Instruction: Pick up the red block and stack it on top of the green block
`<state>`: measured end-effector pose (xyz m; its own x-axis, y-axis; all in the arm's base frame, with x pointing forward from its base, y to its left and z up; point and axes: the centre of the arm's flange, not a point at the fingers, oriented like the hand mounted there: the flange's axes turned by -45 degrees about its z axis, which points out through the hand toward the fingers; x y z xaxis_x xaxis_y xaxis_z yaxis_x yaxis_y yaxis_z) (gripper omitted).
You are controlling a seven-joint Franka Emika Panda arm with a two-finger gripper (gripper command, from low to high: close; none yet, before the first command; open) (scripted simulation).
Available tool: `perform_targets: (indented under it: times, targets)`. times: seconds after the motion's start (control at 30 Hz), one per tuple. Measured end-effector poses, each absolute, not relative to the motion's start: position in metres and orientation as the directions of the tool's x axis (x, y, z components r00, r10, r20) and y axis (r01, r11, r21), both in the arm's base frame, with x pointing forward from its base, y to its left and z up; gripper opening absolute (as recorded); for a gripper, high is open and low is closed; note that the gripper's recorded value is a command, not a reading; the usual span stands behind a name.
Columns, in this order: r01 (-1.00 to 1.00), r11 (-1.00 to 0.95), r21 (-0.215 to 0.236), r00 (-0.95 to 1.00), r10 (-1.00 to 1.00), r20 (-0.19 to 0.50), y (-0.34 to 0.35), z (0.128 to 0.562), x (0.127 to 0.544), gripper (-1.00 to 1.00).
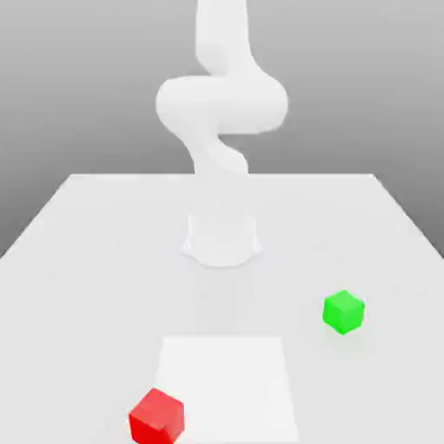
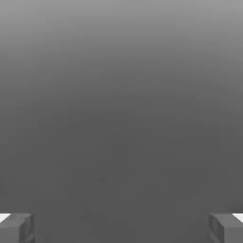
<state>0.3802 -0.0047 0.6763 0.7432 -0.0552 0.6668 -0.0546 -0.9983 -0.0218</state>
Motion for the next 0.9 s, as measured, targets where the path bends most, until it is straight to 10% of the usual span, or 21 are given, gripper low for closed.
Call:
perform_targets:
  times: [0.43,0.9]
  targets:
    - [-0.295,-0.955,-0.043,0.889,-0.29,0.355,-0.047,0.457,0.495,0.0]
    - [-0.516,-0.857,-0.002,0.857,-0.516,0.008,-0.084,0.201,0.491,0.0]
